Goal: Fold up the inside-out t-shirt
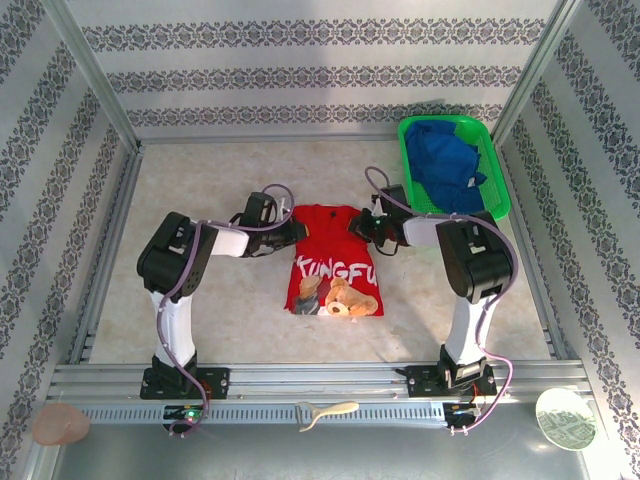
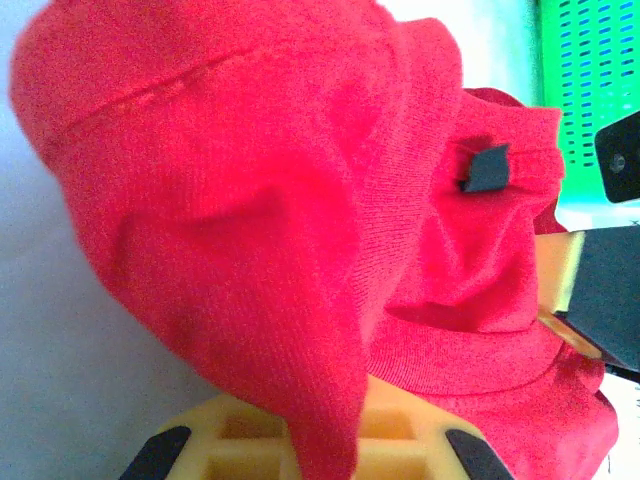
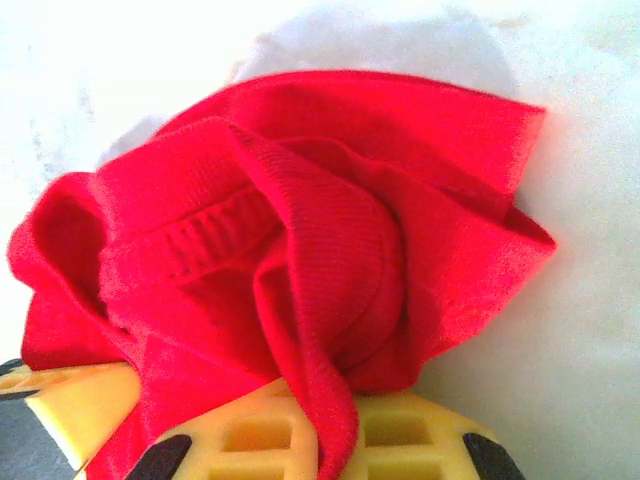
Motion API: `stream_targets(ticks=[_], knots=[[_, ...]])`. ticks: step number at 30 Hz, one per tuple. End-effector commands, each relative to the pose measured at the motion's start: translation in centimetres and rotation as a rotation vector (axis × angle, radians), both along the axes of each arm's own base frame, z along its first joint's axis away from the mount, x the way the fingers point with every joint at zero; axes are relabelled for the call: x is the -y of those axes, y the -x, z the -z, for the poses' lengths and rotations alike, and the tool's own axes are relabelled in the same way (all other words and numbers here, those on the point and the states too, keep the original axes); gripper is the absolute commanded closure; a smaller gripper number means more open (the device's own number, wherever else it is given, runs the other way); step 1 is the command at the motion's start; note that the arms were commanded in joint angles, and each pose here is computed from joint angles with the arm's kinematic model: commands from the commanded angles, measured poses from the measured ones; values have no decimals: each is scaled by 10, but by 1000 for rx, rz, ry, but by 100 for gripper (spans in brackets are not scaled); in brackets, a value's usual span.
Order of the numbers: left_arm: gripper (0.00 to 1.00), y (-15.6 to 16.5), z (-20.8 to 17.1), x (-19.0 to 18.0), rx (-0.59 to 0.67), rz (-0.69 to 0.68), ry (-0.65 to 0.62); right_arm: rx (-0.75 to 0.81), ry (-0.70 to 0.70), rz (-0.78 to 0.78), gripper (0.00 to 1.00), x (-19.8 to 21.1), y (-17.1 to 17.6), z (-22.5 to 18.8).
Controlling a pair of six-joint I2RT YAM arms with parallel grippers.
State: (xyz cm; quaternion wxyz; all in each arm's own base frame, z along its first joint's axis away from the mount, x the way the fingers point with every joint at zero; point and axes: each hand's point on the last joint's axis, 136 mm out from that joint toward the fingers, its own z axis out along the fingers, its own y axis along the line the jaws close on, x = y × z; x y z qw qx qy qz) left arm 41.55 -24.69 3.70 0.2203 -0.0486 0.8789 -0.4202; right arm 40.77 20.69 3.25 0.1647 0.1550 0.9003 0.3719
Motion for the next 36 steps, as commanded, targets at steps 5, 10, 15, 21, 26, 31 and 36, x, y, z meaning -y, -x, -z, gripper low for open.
stream_targets(ticks=[5,10,15,21,26,31,36], knots=[[100,-49,-84,-8,207,-36,77,136,-102,26,100,-7,-39,-70],[100,-95,-147,-14,326,-37,94,261,-146,37,100,-12,-85,-134],[100,-108,-228,-16,486,0,68,443,-177,35,100,-11,-103,-221],[100,-74,-227,-24,536,11,60,527,-125,2,100,-8,-63,-231],[100,-28,-145,-30,438,-26,84,427,-15,-39,100,-13,11,-129],[100,19,-92,-24,378,-59,74,390,38,-6,100,-1,67,-72],[100,23,-76,-23,372,-64,15,424,96,29,100,9,67,-74]])
